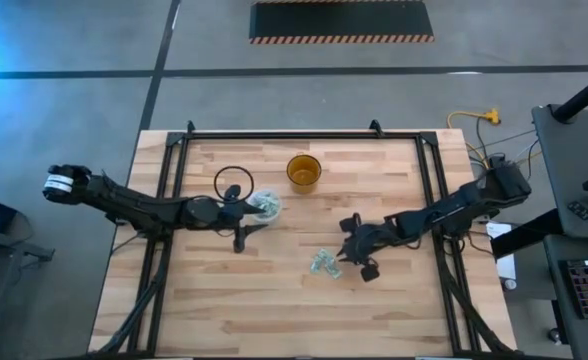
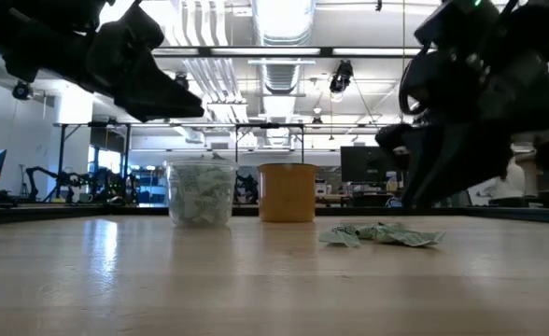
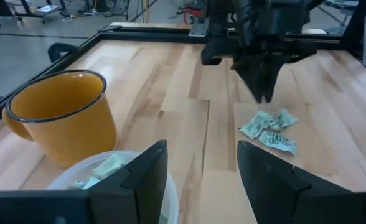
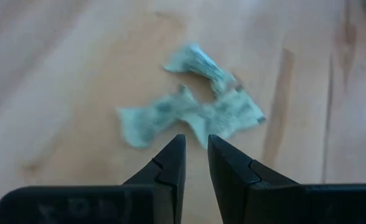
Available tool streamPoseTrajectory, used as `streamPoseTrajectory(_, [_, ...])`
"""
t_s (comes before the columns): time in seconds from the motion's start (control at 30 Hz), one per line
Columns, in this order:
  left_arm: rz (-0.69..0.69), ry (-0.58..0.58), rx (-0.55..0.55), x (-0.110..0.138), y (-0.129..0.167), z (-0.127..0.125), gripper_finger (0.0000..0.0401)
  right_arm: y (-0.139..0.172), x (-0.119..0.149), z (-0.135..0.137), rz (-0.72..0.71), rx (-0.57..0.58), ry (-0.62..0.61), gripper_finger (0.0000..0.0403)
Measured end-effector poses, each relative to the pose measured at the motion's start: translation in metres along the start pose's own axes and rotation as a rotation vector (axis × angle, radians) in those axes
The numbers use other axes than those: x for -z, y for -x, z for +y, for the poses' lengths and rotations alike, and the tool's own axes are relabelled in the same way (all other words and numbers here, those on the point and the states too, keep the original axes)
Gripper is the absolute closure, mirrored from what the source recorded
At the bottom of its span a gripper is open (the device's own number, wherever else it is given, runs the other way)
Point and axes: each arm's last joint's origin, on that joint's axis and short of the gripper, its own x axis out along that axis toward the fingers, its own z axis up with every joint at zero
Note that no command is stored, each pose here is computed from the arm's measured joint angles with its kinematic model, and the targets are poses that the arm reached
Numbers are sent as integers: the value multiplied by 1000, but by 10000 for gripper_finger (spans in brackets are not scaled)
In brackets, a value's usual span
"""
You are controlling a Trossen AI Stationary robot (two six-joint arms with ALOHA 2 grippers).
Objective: Pick and place Stevia / Truvia into bins
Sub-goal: Put the stevia packet into the transparent bin
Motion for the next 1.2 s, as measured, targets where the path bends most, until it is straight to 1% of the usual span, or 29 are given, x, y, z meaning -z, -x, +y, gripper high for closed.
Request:
streamPoseTrajectory(0.1, [0,-1,2,0,0,0,224,-9,4,-2,48,63,26,344])
streamPoseTrajectory(0.17, [1,-1,1,0,0,0,224,-15,5,-3,69,82,46,344])
streamPoseTrajectory(0.37, [3,-2,2,0,0,0,224,-23,5,-3,90,84,52,344])
streamPoseTrajectory(0.53, [10,-4,4,1,0,-1,224,-20,3,-3,85,86,44,338])
streamPoseTrajectory(0.77, [16,-7,5,2,0,-1,224,-16,1,-3,66,87,24,289])
streamPoseTrajectory(1.0, [17,-7,5,2,0,-1,224,-22,3,-3,79,85,26,236])
streamPoseTrajectory(1.2, [17,-7,5,2,0,-1,224,-22,0,-4,54,87,26,213])
